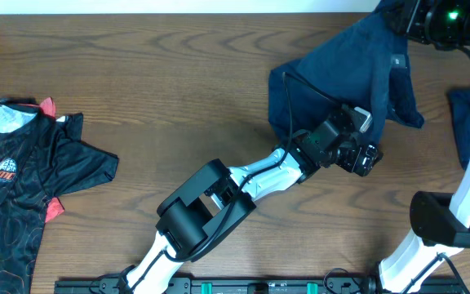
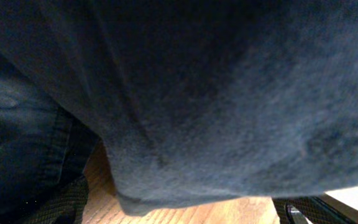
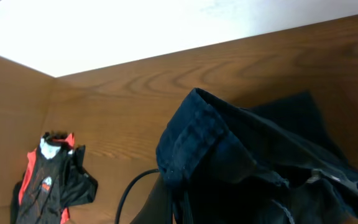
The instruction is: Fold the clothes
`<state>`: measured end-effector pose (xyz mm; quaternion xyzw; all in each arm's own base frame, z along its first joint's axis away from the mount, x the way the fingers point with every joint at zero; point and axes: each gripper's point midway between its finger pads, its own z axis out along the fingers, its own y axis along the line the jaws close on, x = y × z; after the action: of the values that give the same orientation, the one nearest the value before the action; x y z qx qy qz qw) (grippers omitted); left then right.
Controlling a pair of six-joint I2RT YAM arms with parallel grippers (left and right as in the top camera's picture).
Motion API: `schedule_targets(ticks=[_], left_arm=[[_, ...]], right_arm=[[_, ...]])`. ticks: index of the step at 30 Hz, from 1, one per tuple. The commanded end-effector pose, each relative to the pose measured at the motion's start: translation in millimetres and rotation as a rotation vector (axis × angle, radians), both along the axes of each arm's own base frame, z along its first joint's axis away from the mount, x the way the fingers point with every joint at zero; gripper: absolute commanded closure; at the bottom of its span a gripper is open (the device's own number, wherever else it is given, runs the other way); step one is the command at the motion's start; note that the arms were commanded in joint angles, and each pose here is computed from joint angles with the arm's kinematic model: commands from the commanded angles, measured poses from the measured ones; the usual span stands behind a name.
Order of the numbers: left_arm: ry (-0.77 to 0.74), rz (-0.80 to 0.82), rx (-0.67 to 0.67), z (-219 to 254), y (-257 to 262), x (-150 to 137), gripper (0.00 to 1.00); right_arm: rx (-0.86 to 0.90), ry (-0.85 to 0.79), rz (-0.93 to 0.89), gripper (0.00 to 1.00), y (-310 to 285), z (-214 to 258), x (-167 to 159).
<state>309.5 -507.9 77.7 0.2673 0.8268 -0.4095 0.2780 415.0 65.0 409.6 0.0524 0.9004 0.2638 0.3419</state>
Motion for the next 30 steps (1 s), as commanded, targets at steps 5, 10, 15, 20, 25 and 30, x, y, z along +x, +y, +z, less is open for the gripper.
schedule_targets(ticks=[5,10,15,20,25,30], left_arm=[[-0.007,-0.036,-0.007,0.9,-9.9,-15.3,0.05],[-0.007,-0.051,-0.011,-4.1,-17.3,-24.1,0.07],[0.014,-0.035,-0.008,-12.4,-16.5,-21.7,0.74],[0.004,0.044,0.021,-17.2,-4.4,-1.7,0.94],[0.079,0.157,0.132,-36.5,42.9,33.5,0.94],[0.187,0.294,0.247,-48.1,115.9,72.7,0.94]], right_arm=[[0.012,-0.024,0.041,0.99,11.5,7.5,-4.4],[0.013,-0.022,0.044,0.99,12.7,7.2,-4.9],[0.013,-0.018,0.045,0.99,12.8,6.5,-5.6],[0.013,-0.009,0.045,0.99,12.9,5.0,-7.0],[0.004,-0.005,0.043,0.98,11.8,3.6,-7.6],[-0.017,-0.011,0.032,0.98,8.4,2.8,-5.9]])
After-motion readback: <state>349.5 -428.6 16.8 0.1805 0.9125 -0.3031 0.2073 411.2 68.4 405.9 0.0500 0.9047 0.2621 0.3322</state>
